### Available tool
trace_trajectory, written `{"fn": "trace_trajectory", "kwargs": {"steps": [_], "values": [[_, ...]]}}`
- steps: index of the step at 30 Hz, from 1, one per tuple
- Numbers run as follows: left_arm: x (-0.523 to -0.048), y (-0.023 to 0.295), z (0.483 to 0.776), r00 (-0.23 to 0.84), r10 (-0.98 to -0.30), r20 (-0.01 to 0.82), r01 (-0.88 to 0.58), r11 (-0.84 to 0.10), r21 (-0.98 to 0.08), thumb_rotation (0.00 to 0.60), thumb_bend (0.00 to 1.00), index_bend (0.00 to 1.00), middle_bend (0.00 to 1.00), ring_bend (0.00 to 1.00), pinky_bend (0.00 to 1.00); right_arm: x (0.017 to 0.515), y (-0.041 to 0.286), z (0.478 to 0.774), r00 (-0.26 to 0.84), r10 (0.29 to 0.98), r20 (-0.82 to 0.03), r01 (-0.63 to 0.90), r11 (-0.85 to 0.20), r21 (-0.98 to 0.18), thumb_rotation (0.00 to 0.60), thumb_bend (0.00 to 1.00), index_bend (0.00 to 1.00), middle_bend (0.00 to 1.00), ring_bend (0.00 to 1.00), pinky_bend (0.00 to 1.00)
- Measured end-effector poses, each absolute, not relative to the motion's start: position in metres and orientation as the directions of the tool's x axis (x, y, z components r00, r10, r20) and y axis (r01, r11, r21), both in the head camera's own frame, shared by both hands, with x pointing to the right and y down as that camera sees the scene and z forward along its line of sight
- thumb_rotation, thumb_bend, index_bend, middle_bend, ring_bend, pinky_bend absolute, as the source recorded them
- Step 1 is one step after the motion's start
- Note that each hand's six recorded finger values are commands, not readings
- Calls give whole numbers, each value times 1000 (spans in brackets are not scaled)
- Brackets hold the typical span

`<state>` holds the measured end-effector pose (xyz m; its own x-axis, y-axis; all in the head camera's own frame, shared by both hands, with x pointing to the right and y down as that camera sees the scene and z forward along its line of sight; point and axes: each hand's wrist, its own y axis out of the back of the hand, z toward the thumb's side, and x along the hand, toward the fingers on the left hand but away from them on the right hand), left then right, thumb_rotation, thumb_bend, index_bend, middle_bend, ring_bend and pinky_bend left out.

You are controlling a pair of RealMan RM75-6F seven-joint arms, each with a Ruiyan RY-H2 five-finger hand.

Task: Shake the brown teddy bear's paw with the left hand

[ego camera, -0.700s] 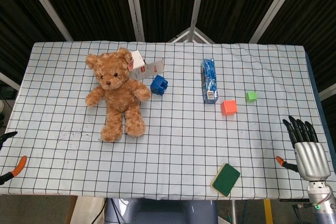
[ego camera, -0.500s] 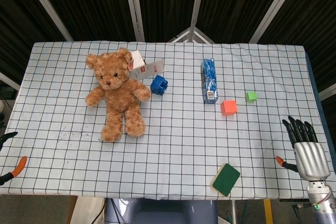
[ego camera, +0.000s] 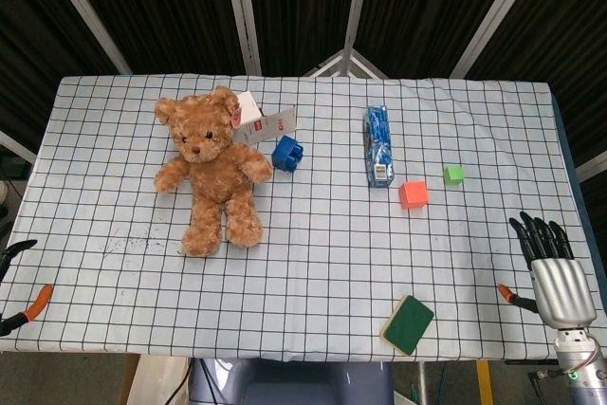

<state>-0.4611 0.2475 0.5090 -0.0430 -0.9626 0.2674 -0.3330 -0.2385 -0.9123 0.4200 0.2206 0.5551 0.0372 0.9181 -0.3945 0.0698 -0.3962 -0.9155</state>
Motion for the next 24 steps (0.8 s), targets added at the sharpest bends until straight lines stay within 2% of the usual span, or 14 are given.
{"fn": "trace_trajectory", "kwargs": {"steps": [6, 12, 15, 19, 24], "values": [[-459, 244, 517, -27, -956, 291, -360, -263, -895, 600, 371, 229, 52, 0, 0, 420, 220, 553, 40, 919, -391, 76, -393, -916, 600, 102, 0, 0, 0, 0], [-456, 230, 541, -9, -929, 369, -436, -329, -838, 600, 365, 229, 65, 0, 0, 422, 221, 553, 31, 917, -397, 82, -399, -913, 600, 101, 0, 0, 0, 0], [-453, 218, 560, 7, -898, 440, -541, -374, -754, 600, 364, 229, 67, 0, 0, 422, 221, 552, 35, 918, -394, 90, -396, -914, 600, 102, 0, 0, 0, 0], [-447, 194, 595, 34, -826, 562, -703, -419, -574, 600, 364, 244, 81, 0, 0, 424, 221, 550, 30, 921, -387, 93, -388, -917, 600, 102, 0, 0, 0, 0], [-437, 164, 631, 44, -766, 641, -816, -398, -419, 600, 362, 253, 89, 0, 0, 424, 220, 553, 29, 915, -402, 95, -403, -910, 600, 102, 0, 0, 0, 0]]}}
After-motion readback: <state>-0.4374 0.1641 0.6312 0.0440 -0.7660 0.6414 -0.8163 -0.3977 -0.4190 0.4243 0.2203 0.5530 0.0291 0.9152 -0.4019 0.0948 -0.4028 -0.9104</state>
